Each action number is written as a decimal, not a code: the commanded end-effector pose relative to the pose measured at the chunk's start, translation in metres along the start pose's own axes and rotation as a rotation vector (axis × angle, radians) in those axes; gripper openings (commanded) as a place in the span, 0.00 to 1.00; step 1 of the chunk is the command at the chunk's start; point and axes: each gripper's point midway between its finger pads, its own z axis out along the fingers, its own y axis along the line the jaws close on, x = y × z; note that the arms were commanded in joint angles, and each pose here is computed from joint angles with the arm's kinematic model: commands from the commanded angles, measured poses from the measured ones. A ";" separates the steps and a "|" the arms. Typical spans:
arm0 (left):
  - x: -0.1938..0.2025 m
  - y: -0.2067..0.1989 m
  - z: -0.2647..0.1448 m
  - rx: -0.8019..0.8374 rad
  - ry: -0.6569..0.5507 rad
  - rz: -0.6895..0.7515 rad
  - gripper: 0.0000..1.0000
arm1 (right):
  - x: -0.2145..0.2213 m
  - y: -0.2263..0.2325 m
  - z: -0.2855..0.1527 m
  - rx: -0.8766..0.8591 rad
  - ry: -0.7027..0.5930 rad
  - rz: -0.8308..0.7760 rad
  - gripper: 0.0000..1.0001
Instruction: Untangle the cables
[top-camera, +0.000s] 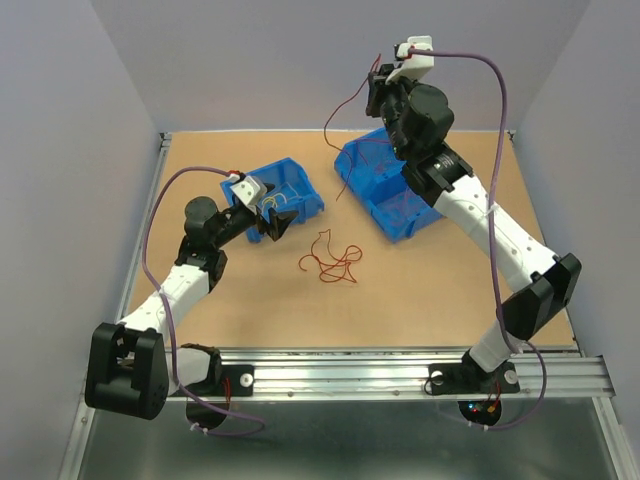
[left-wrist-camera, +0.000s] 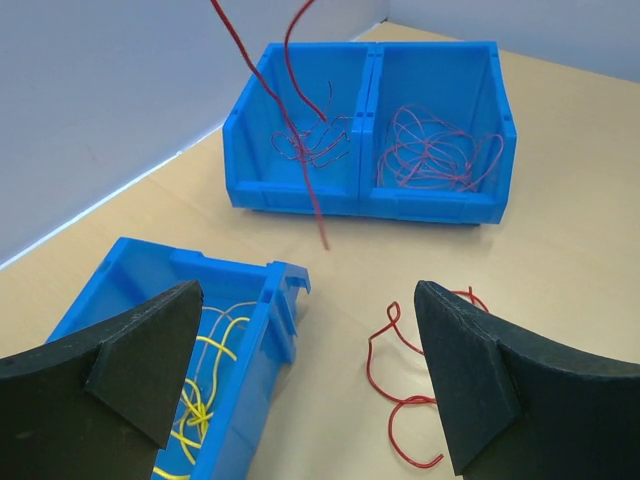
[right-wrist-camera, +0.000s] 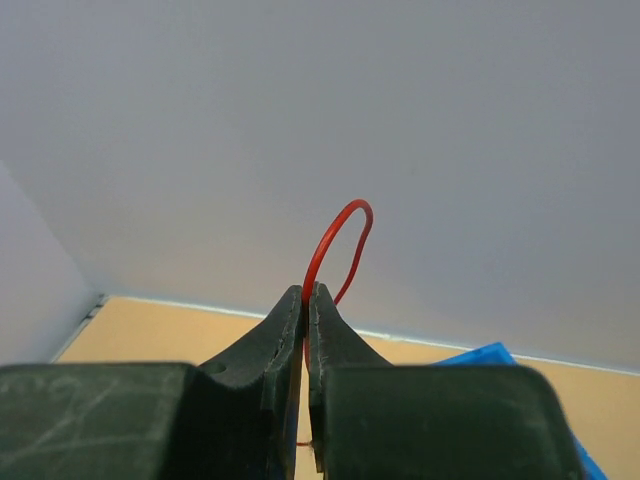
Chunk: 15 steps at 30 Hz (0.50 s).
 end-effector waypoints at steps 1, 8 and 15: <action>-0.020 -0.003 -0.002 0.000 -0.064 0.044 0.98 | -0.029 -0.014 0.022 -0.001 -0.089 0.081 0.00; -0.018 -0.002 -0.001 0.005 -0.060 0.041 0.98 | 0.018 -0.058 0.069 0.048 -0.037 0.130 0.01; -0.014 0.000 0.002 0.001 -0.047 0.028 0.99 | 0.059 -0.111 0.073 0.151 0.023 0.174 0.01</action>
